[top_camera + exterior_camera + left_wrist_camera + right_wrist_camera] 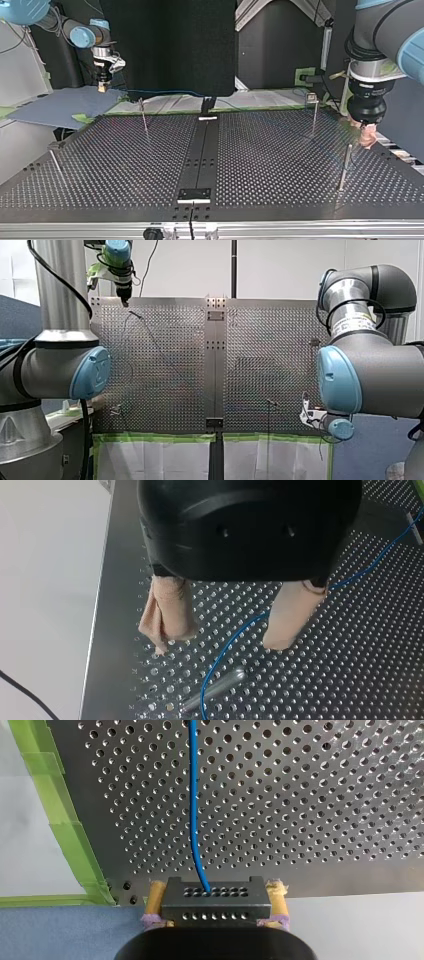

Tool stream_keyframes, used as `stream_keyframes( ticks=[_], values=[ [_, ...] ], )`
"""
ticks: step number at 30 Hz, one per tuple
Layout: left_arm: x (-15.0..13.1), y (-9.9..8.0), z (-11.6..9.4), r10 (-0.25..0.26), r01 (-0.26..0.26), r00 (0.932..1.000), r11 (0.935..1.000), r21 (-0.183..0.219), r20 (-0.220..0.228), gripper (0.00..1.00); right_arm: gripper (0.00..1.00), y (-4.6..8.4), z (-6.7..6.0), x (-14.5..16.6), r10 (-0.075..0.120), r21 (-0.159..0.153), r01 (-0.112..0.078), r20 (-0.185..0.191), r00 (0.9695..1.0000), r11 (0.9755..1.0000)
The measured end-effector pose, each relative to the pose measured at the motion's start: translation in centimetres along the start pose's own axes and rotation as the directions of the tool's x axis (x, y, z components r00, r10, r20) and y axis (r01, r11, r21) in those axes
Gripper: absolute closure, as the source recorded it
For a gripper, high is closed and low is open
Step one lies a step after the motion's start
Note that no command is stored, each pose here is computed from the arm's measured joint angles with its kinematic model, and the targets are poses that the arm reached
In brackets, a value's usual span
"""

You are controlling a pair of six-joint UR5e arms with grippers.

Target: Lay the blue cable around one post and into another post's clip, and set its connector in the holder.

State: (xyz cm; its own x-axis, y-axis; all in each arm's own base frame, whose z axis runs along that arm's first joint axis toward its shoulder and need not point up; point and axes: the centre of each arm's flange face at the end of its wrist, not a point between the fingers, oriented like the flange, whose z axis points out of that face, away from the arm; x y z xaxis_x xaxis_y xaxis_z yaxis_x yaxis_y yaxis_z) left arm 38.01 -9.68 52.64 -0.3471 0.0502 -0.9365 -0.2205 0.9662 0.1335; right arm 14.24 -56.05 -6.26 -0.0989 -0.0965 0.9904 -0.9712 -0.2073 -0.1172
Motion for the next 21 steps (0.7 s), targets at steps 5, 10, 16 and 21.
stream_keyframes(
  ticks=[5, 10, 16, 21],
  values=[
    [-0.01, 0.02, 0.02, -0.002, 0.002, 1.0, 1.0, -0.003, 0.002, 0.0, 1.0, 0.0, 0.01, 0.0, 0.0, 0.0, 0.0, 0.0, 1.0, 1.0],
    [-0.01, 0.03, 0.05, -0.004, 0.004, 1.0, 1.0, -0.004, 0.002, 0.0, 1.0, 0.0, 0.02, 0.01, 0.0, 0.0, 0.0, -0.001, 1.0, 1.0],
    [-0.02, 0.02, 0.02, -0.007, 0.007, 1.0, 1.0, -0.003, 0.003, 0.0, 1.0, 0.0, 0.01, 0.01, 0.0, 0.0, 0.0, -0.001, 1.0, 1.0],
    [-0.03, 0.02, 0.01, -0.008, 0.008, 1.0, 1.0, -0.003, 0.003, 0.0, 1.0, -0.01, -0.01, 0.0, 0.0, 0.0, 0.0, 0.0, 1.0, 1.0]
  ],
)
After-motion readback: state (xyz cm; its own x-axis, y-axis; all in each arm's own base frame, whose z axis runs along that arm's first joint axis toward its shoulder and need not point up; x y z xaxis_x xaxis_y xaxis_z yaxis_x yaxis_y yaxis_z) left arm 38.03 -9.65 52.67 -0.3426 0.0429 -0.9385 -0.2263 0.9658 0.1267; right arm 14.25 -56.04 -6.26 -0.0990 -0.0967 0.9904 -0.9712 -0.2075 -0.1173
